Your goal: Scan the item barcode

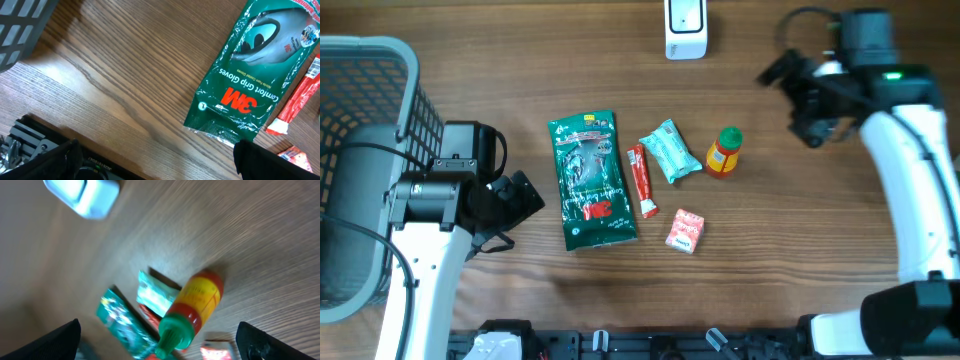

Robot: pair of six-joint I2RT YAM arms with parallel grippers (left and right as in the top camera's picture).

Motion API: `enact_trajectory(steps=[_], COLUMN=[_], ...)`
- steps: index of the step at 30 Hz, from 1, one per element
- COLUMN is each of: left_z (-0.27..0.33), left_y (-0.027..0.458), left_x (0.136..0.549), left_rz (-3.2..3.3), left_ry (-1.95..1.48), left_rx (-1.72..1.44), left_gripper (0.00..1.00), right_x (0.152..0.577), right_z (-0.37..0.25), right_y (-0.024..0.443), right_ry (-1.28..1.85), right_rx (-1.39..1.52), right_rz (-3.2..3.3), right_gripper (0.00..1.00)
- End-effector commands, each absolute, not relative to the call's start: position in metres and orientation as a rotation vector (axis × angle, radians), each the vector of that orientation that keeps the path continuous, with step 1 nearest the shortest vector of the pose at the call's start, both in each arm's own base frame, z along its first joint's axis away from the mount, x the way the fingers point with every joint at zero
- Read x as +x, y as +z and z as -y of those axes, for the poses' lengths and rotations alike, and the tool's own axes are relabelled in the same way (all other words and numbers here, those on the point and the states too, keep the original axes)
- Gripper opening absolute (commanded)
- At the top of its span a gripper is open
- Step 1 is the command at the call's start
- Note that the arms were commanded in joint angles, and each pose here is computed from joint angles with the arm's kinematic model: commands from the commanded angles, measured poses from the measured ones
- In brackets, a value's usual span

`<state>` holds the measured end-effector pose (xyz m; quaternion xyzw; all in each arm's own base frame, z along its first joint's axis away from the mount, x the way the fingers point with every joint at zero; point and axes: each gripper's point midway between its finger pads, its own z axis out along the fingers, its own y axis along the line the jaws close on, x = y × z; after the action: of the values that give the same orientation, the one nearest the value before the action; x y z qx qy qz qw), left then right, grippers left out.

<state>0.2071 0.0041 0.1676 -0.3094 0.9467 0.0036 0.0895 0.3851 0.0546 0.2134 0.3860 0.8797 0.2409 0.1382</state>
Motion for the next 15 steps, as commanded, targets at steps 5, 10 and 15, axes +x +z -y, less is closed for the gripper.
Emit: enact_trajectory(steps=[5,10,15], left_z=[-0.005,-0.005,-0.005], left_y=[0.166,0.166,0.166], left_x=[0.206,0.206,0.206], left_rz=[-2.826,-2.826,-2.826], left_ry=[0.010,0.010,0.010], left_rx=[-0.909,-0.909,-0.909], left_gripper=[1.00,1.00,1.00], right_x=[0.396,0.384,0.366], right_z=[-0.057,-0.062,-0.081], right_y=[0.156,0.121,0.077], right_ry=[1.116,1.080,1.240], right_rx=[1.042,1.117,1.321], right_rz=[-2.713,-2.837,-2.977], right_gripper=[1.00,1.00,0.99])
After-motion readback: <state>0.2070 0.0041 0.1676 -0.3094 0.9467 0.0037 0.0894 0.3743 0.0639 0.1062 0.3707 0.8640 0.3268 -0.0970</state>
